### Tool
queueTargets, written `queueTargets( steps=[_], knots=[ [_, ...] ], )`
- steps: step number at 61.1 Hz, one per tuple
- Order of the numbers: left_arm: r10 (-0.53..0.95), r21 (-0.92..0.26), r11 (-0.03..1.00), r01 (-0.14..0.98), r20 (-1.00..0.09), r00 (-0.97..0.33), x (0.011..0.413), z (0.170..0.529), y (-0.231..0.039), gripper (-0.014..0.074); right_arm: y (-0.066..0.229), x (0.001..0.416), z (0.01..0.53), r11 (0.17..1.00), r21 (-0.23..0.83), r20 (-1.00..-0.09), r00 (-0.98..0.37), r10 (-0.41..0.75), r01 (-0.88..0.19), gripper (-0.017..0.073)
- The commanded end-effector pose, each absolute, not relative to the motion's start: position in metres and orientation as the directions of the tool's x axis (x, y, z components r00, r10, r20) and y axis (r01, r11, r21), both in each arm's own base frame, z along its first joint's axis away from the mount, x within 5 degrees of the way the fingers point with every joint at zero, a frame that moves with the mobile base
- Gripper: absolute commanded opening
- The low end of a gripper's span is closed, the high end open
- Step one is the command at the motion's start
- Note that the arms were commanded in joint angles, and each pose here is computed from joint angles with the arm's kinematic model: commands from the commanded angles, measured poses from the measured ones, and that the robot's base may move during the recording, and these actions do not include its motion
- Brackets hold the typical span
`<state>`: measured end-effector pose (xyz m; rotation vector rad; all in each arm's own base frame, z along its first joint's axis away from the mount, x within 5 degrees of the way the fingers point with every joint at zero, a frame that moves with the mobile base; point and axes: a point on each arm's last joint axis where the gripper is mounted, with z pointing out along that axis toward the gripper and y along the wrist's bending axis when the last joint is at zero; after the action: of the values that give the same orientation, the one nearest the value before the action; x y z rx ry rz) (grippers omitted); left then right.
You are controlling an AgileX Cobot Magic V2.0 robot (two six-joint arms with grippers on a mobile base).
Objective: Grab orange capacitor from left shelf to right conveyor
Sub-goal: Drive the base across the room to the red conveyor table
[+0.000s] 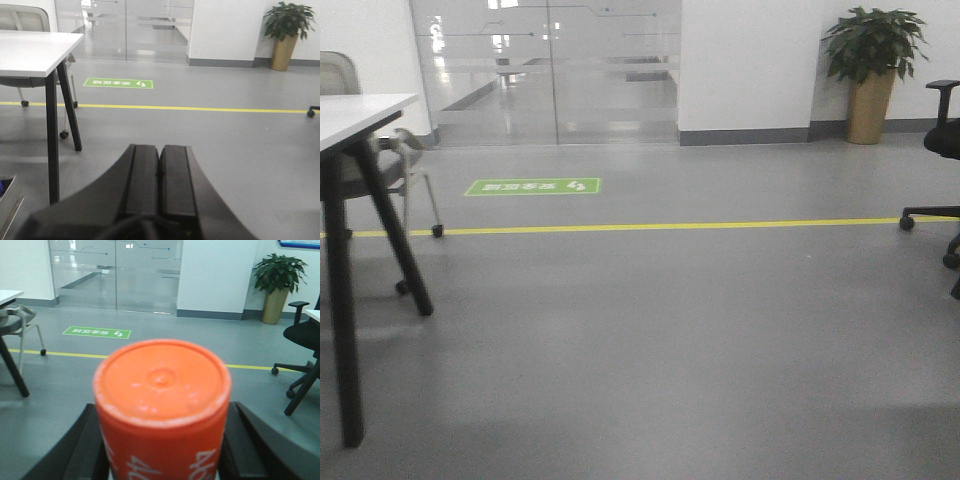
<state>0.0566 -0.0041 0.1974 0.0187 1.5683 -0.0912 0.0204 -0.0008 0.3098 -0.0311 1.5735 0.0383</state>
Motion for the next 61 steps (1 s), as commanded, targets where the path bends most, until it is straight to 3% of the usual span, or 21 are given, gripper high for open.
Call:
queueTargets(
  steps=[1,61],
  knots=[
    [-0.054,-0.049,0.998,0.044,-0.993,0.101,0.0554,0.207,-0.0021,-0.0127,-0.0009,0.0192,0.3264,0.999,-0.01,-0.995,0.103,-0.006,-0.038,0.0066],
    [-0.057,-0.049,0.996,0.072,-0.993,0.1,0.0553,0.207,-0.0037,-0.0127,-0.0009,0.0192,0.3264,0.999,-0.01,-0.995,0.103,-0.006,-0.038,0.0066]
  ],
)
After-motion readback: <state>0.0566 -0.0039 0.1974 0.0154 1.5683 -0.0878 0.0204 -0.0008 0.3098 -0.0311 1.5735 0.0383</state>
